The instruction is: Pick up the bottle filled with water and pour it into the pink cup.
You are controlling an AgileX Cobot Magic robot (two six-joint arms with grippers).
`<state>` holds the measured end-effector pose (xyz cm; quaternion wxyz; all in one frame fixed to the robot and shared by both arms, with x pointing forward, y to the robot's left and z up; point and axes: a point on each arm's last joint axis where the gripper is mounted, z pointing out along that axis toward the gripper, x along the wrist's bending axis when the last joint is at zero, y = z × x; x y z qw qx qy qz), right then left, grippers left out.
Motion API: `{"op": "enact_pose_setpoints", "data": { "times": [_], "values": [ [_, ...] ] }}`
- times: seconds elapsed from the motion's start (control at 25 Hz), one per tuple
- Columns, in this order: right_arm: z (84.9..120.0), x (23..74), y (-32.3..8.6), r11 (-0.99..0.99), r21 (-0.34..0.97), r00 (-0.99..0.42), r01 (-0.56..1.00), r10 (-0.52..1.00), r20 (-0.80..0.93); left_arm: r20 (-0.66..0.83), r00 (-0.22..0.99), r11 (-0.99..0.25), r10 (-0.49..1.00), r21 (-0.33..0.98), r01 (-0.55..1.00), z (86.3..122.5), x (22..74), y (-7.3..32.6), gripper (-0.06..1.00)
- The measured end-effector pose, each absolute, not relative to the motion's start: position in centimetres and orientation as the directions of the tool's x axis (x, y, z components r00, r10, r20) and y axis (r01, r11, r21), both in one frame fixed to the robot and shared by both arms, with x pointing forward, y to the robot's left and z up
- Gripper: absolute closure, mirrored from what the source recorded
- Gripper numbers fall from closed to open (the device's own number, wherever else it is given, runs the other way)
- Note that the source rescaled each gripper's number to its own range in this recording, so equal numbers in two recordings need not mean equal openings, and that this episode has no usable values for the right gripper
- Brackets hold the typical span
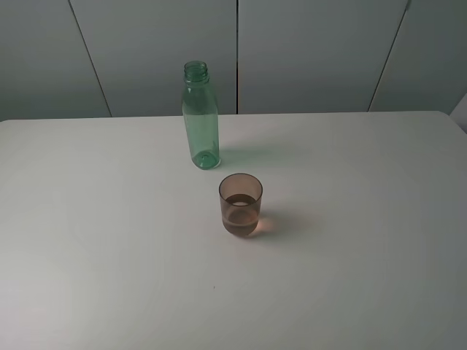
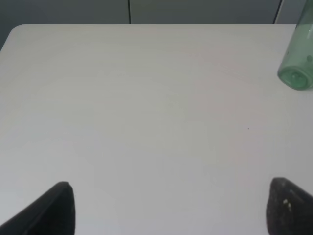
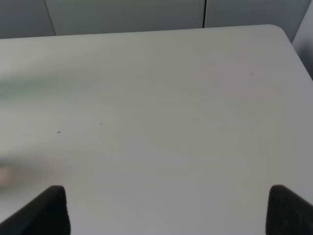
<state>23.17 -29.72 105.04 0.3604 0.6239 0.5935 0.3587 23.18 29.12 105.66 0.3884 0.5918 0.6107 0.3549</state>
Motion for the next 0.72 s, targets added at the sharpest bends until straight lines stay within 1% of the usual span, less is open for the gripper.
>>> {"op": "enact_pose_setpoints", "data": {
  "times": [0.32, 0.52, 0.72],
  "values": [
    [105.04, 23.17, -29.72, -0.036, 0.875, 0.038, 0.482, 0.999, 0.020, -0.022, -0.016, 0.027, 1.000, 0.893, 0.449, 105.64, 23.17, 29.40, -0.06],
    [105.04, 23.17, -29.72, -0.036, 0.875, 0.038, 0.482, 0.999, 0.020, -0.018, 0.029, 0.003, 0.999, 0.893, 0.450, 105.63, 23.14, 29.47, -0.06],
    [105.04, 23.17, -29.72, -0.036, 0.875, 0.038, 0.482, 0.999, 0.020, -0.016, 0.036, -0.002, 0.999, 0.893, 0.450, 105.63, 23.14, 29.50, -0.06]
  ]
}}
